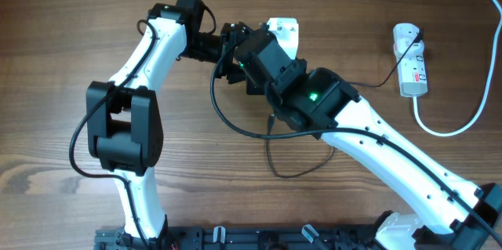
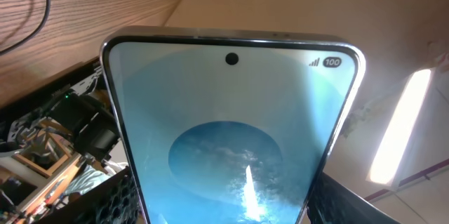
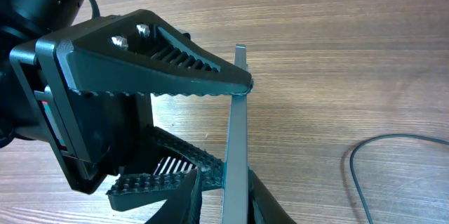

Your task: Plug charger to phone and switch on socket

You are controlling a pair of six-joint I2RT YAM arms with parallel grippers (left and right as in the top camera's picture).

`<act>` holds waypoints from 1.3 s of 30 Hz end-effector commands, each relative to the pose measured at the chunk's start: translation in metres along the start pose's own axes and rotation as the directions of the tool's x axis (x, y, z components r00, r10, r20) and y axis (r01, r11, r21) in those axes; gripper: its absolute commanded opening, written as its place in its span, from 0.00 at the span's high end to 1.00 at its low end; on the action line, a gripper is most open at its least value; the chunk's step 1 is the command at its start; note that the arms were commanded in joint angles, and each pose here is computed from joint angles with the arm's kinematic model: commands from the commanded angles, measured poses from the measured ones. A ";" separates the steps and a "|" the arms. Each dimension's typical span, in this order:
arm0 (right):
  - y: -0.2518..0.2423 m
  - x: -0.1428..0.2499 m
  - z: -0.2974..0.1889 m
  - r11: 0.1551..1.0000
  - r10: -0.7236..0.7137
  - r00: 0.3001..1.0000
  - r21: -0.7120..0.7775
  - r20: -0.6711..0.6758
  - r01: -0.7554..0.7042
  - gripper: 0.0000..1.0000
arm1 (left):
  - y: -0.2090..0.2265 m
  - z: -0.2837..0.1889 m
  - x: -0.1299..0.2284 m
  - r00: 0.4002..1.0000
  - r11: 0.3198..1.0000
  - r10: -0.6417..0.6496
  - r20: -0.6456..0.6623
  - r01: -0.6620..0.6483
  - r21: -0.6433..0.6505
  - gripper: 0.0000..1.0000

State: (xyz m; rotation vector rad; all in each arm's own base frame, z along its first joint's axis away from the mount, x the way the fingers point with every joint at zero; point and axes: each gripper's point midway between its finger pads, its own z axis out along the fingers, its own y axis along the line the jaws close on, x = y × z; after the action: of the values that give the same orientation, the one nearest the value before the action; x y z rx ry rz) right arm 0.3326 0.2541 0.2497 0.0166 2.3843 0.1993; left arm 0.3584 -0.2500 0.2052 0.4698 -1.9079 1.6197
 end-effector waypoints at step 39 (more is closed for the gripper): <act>-0.007 -0.023 -0.036 0.540 0.840 0.543 -0.080 -0.022 -0.838 0.95 | -0.020 -0.005 0.016 0.999 0.999 0.049 -0.002 -0.049 0.023 0.08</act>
State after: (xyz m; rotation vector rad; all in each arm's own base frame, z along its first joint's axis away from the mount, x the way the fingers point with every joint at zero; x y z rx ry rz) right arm 0.3272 0.2482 0.2605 0.8753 2.2894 0.5691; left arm 0.3608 -0.2473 0.2092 0.4873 -1.9026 1.6213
